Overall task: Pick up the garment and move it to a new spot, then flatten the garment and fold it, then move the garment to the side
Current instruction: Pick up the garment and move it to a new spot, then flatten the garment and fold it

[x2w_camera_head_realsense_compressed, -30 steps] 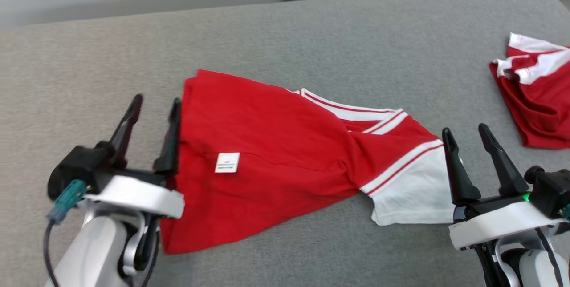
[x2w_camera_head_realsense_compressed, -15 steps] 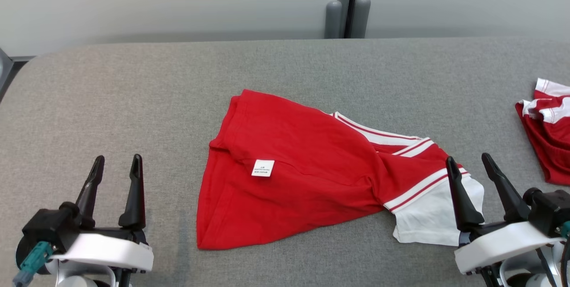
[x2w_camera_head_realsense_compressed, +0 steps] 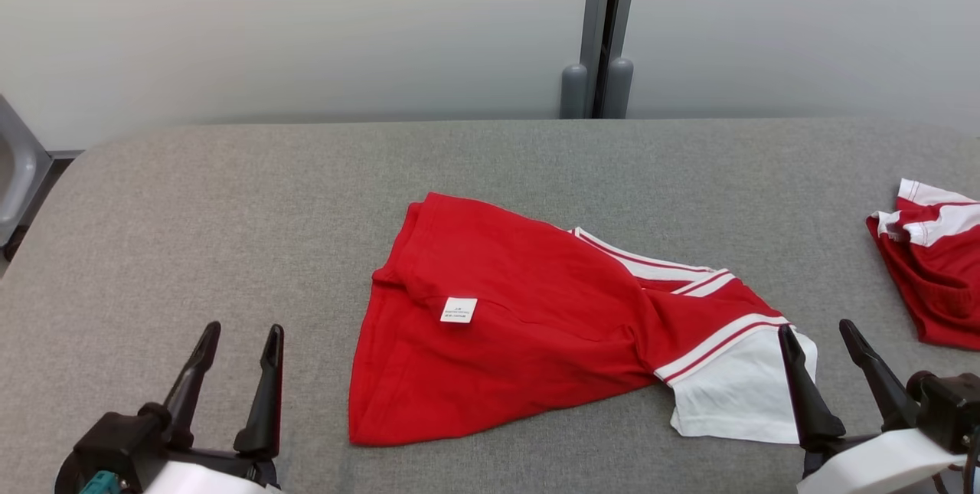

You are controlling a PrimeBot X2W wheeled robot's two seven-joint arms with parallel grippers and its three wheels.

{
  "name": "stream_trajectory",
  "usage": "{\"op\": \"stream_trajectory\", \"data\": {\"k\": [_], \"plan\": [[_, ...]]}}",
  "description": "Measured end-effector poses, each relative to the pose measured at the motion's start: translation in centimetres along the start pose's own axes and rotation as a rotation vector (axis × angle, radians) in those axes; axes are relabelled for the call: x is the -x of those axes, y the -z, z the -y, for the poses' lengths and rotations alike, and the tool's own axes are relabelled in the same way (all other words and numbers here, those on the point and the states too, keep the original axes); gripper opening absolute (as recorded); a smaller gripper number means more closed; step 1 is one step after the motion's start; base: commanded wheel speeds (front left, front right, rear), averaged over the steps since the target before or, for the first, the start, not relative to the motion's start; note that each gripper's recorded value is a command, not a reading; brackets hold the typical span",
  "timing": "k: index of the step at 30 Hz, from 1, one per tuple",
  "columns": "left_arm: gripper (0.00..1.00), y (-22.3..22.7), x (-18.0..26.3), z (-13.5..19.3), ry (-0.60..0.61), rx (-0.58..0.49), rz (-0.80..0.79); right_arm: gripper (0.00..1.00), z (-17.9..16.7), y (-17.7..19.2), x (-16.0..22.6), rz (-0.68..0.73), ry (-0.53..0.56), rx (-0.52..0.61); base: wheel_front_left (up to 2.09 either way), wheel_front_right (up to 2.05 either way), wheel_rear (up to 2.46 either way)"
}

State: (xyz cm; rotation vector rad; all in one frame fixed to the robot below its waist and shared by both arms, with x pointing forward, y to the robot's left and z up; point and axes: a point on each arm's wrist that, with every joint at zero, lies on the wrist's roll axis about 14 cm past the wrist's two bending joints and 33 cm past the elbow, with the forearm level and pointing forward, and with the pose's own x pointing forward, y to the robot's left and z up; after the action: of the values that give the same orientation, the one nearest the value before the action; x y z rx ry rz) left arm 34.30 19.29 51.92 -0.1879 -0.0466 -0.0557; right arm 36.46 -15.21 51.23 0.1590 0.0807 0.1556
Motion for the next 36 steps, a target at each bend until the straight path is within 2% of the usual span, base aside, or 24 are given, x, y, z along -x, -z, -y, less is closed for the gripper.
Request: {"op": "stream_trajectory", "data": {"k": [30, 33, 36], "plan": [[1.00, 0.1, 0.6, -0.1, -0.009, -0.009, -0.017, 1.00, 0.0, -0.5, 0.9, 0.000, 0.003, 0.002, 0.00, 0.00, 0.00], [1.00, -0.9, -0.9, 0.6, 0.023, 0.003, 0.013, 1.00, 0.0, -0.3, 0.5, -0.004, 0.002, 0.000, 0.00, 0.00, 0.00], [1.00, -1.1, -3.1, 2.6, 0.108, 0.019, 0.008, 1.00, -0.2, -0.1, -0.3, -0.012, -0.007, -0.002, 0.00, 0.00, 0.00]]}}
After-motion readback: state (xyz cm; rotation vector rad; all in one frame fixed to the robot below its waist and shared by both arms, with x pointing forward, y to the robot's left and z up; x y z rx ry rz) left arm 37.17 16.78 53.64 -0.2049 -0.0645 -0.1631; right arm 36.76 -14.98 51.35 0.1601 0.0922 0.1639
